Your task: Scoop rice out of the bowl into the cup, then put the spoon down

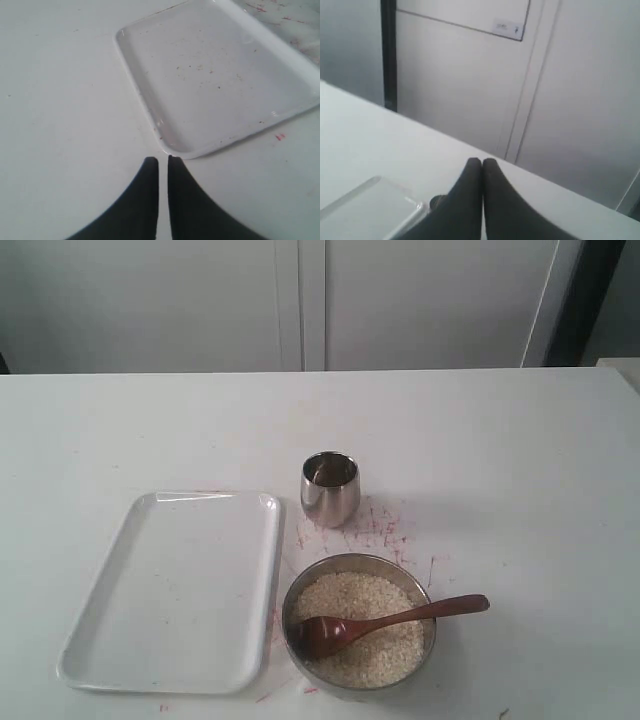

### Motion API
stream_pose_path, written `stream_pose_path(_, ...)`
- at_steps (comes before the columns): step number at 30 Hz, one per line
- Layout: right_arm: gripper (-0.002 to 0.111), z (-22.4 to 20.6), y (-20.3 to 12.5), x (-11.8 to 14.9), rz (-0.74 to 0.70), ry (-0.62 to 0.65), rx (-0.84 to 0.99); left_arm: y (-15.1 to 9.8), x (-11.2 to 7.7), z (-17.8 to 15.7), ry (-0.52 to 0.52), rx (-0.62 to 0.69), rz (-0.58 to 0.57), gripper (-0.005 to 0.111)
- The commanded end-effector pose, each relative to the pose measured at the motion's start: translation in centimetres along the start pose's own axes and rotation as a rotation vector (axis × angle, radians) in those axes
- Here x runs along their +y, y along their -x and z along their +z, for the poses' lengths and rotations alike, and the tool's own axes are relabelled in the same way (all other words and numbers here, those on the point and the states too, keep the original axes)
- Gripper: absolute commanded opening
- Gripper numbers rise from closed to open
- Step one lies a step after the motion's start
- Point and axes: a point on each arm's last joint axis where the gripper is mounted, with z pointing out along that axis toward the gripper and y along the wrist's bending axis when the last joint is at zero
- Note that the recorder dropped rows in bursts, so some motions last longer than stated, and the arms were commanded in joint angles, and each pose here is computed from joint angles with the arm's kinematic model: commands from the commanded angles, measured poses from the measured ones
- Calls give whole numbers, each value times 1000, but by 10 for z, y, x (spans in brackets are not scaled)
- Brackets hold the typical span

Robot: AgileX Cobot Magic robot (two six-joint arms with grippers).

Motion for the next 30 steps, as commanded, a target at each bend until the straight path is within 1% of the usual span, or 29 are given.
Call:
stream_pose_path(1,0,37,9,9,-158,206,204,-2,-1,0,-3,5,-7,14)
stream_pose_path(3,0,65,3,18,-271,347,302,-2,-1,0,-3,5,-7,14)
stream_pose_path(5,0,89,-2,26,-301,416,353,-2,-1,0,-3,5,-7,14)
stream_pose_path(6,0,96,-3,27,-309,423,371,-2,-1,0,-3,5,-7,14)
stream_pose_path(9,0,129,-12,31,-400,431,459,-2,-1,0,-3,5,-7,14)
stream_pose_path(14,0,168,-27,40,-497,446,572,-2,-1,0,-3,5,-7,14)
stream_pose_path(19,0,204,-44,56,-642,534,648,-2,-1,0,-3,5,-7,14)
stream_pose_path(23,0,232,-62,68,-661,585,728,-2,-1,0,-3,5,-7,14)
stream_pose_path(26,0,245,-71,69,-695,572,778,-2,-1,0,-3,5,-7,14)
stream_pose_path(30,0,251,-82,65,-748,539,832,-2,-1,0,-3,5,-7,14)
